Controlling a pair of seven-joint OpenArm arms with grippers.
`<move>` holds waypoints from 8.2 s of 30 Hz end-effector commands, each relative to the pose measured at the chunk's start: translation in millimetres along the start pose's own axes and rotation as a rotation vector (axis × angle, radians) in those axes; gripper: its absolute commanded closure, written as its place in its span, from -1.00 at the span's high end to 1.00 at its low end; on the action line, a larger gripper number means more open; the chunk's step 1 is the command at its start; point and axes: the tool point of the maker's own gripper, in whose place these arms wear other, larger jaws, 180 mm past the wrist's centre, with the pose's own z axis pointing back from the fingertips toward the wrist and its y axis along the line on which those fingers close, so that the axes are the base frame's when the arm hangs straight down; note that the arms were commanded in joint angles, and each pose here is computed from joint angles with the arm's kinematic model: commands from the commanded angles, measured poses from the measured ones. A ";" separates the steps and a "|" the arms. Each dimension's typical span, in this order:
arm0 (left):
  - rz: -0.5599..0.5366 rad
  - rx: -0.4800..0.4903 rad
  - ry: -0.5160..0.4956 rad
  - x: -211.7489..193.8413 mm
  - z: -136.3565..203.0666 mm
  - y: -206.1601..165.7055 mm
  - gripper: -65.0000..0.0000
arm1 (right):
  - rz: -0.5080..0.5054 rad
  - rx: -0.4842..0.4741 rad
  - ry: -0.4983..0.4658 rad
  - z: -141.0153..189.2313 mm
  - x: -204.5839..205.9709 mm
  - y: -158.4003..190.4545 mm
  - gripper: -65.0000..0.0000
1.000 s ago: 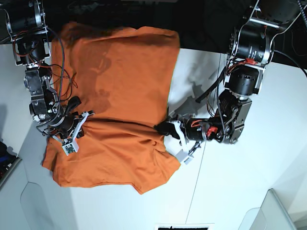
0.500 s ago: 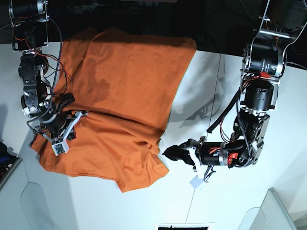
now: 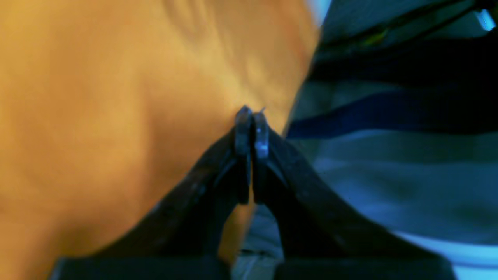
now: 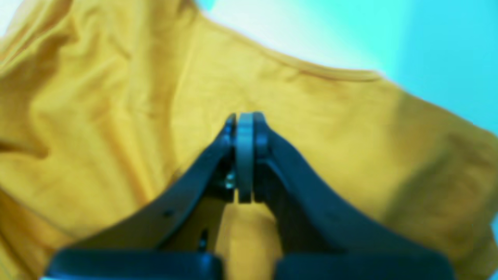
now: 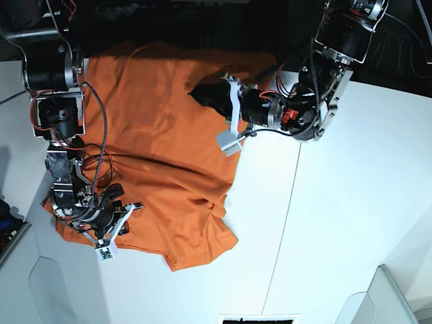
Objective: Layout the t-shirt on the table in an organized manner, then fold the t-shirt properly
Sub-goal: 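Pull the shirt hem with the left gripper to straighten the body, then release the shirt and move both grippers to the collar corners, then grasp the collar corners and fold them toward the hem, then release the fold and reposition both grippers at the shirt ends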
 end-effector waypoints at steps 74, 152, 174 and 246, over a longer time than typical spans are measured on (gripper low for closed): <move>-0.074 0.731 0.011 70.7 200.4 216.1 -0.96 | -0.128 -0.223 -0.001 79.1 -74.7 -94.8 -1.00; 0.374 0.531 -0.249 -135.9 204.4 94.6 0.34 | -0.559 0.113 0.076 204.2 -221.3 13.8 -0.01; 0.143 0.610 -0.326 -68.7 239.4 79.8 -1.00 | -0.501 0.039 -0.096 237.7 -167.9 -21.8 -1.00; 0.303 0.543 -0.287 -65.2 191.9 135.2 -1.00 | -0.706 0.042 -0.132 164.1 -144.4 -59.6 -1.00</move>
